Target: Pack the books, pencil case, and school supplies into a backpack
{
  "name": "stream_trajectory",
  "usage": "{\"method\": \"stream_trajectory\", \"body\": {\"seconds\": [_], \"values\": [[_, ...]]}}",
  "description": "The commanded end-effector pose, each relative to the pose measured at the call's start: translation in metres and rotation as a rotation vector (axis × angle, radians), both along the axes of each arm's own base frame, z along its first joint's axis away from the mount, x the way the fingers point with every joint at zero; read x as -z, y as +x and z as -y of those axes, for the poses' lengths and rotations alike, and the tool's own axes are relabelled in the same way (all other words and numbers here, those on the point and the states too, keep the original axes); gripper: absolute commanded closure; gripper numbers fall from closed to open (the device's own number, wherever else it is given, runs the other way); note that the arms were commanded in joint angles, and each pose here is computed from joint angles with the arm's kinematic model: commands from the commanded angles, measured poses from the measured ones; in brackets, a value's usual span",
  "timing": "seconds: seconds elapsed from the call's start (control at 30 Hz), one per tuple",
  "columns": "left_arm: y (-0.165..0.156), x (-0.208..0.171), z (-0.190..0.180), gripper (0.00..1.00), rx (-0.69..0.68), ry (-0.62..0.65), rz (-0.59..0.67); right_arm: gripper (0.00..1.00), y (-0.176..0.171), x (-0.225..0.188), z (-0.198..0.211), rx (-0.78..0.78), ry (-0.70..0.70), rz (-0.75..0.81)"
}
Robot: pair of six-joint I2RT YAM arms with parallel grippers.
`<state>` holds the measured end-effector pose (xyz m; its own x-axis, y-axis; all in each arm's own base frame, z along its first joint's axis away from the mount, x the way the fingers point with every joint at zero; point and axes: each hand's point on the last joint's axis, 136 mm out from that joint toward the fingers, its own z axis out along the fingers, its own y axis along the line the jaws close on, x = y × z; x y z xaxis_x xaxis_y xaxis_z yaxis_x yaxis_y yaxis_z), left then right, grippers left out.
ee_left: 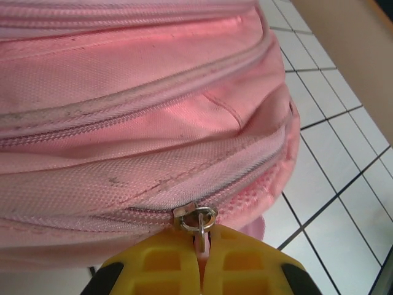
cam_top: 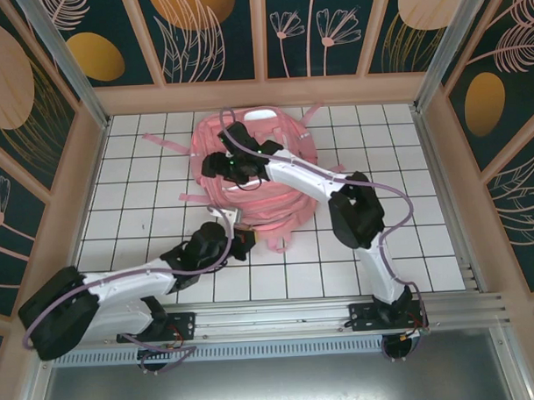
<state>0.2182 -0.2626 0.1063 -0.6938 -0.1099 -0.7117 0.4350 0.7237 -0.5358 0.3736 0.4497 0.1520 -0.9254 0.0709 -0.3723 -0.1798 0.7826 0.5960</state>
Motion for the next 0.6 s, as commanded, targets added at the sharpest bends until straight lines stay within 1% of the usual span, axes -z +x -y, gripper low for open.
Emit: {"method": "stream_trajectory", "body": {"seconds": [0.0, 0.1, 0.2, 0.27, 0.3, 0.37, 0.4, 0.43, 0.5, 0.57], "values": [[0.004, 0.0, -0.027, 1.0, -0.074, 0.005, 0.002, 0.26, 0.023, -0.07, 0.049, 0.062, -0.015, 0.205], [0.007, 0.006, -0.06, 1.0, -0.19, 0.017, -0.032, 0.26, 0.047, -0.08, 0.094, 0.138, -0.07, 0.25], [0.011, 0.007, -0.104, 1.0, -0.381, 0.027, -0.05, 0.25, 0.071, -0.079, 0.133, 0.206, -0.104, 0.267], [0.012, 0.008, -0.131, 1.0, -0.506, 0.028, -0.058, 0.25, 0.089, -0.076, 0.152, 0.24, -0.162, 0.301], [0.014, 0.006, -0.139, 1.0, -0.545, 0.018, -0.058, 0.24, 0.097, -0.073, 0.155, 0.23, -0.189, 0.31], [0.017, 0.004, -0.145, 1.0, -0.564, -0.005, -0.065, 0.24, 0.102, -0.065, 0.147, 0.156, -0.231, 0.311], [0.02, 0.003, -0.143, 1.0, -0.555, -0.009, -0.077, 0.24, 0.1, -0.06, 0.137, 0.109, -0.249, 0.291], [0.022, 0.004, -0.141, 1.0, -0.549, -0.004, -0.093, 0.24, 0.092, -0.055, 0.127, 0.057, -0.248, 0.261], [0.027, 0.006, -0.131, 1.0, -0.508, 0.029, -0.123, 0.24, 0.064, -0.045, 0.102, -0.05, -0.221, 0.225], [0.031, 0.006, -0.122, 1.0, -0.473, 0.036, -0.136, 0.27, 0.039, -0.036, 0.096, -0.063, -0.203, 0.179]]}}
